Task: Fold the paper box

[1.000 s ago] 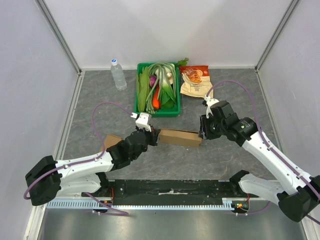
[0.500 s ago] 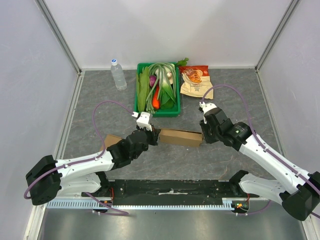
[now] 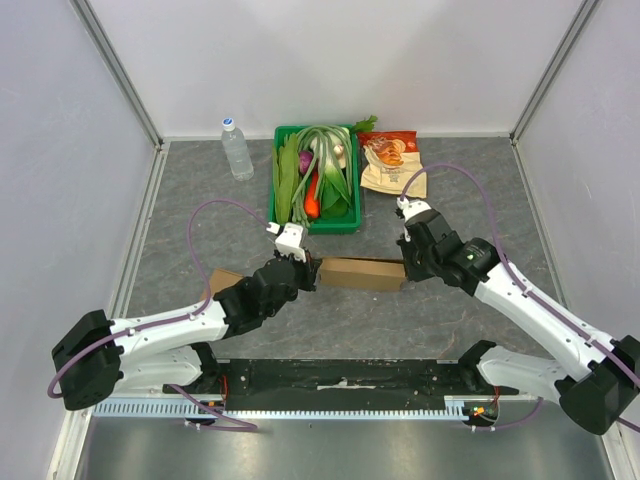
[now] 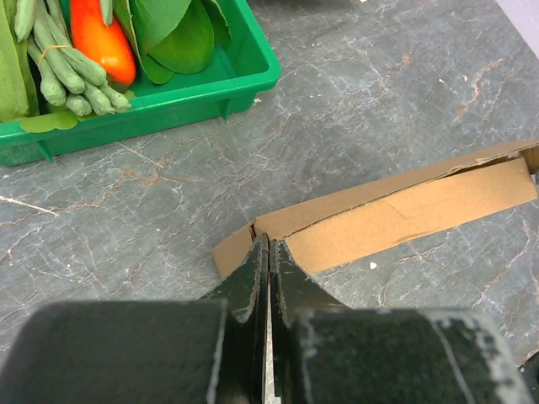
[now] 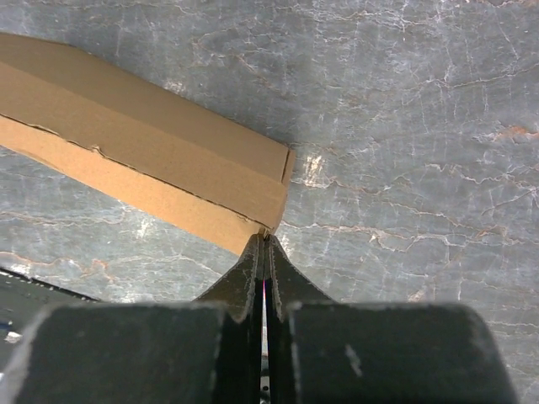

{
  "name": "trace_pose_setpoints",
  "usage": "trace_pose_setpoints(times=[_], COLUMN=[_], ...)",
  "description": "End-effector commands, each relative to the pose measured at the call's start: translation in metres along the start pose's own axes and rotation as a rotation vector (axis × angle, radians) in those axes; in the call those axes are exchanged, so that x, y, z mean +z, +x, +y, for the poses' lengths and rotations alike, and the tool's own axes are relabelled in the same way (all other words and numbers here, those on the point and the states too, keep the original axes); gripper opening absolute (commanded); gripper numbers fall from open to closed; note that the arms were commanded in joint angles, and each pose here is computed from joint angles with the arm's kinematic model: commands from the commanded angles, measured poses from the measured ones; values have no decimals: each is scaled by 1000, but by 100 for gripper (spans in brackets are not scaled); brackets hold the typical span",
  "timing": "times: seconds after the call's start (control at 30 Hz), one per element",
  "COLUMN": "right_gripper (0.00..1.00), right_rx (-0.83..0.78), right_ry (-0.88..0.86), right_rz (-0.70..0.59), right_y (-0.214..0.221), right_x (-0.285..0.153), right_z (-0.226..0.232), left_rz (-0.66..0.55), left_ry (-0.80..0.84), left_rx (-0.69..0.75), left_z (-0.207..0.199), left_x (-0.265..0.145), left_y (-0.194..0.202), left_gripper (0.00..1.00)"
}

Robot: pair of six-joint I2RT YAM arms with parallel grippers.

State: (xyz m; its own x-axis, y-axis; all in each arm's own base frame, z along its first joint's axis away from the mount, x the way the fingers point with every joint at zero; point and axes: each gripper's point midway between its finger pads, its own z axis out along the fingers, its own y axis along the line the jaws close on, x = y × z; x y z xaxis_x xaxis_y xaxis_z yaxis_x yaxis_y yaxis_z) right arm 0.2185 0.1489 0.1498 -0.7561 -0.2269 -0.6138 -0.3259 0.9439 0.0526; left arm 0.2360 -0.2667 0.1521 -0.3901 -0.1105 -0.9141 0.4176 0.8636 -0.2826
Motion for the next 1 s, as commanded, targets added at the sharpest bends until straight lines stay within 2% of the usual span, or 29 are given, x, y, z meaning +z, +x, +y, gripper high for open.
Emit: trace_pose_setpoints(times=[0.0, 0.27, 0.4, 0.53, 0.57, 0.63, 0.67, 0.77, 0.97], right_gripper=[0, 0, 0, 0, 2, 15, 26, 33, 36], right_rx=[78, 167, 186, 136, 124, 70, 49, 41, 36], right_ry=[-82, -195, -193, -191, -187, -127, -97, -30, -8], right_rz=[-43, 3, 12, 1, -2, 17, 71, 86, 52], right_y=[-30, -34, -29, -28, -27, -21, -10, 2, 0], right_x=[-18, -24, -21, -26, -32, -35, -35, -31, -34], right_z=[21, 33, 28, 25, 23, 9, 3, -10, -15], left_rz=[103, 106, 107, 108, 109, 106, 106, 108, 136], left_ry=[16, 19, 24, 22, 21, 19, 19, 18, 15], left_rx=[94, 93, 90, 90, 90, 90, 90, 88, 88], left_z=[0, 0, -1, -1, -1, 0, -1, -1, -4], left_x=[-2, -2, -2, -2, -2, -2, -2, -1, -1], left_y=[23, 24, 24, 25, 26, 25, 25, 24, 23], left_gripper=[2, 2, 2, 2, 2, 2, 2, 2, 2])
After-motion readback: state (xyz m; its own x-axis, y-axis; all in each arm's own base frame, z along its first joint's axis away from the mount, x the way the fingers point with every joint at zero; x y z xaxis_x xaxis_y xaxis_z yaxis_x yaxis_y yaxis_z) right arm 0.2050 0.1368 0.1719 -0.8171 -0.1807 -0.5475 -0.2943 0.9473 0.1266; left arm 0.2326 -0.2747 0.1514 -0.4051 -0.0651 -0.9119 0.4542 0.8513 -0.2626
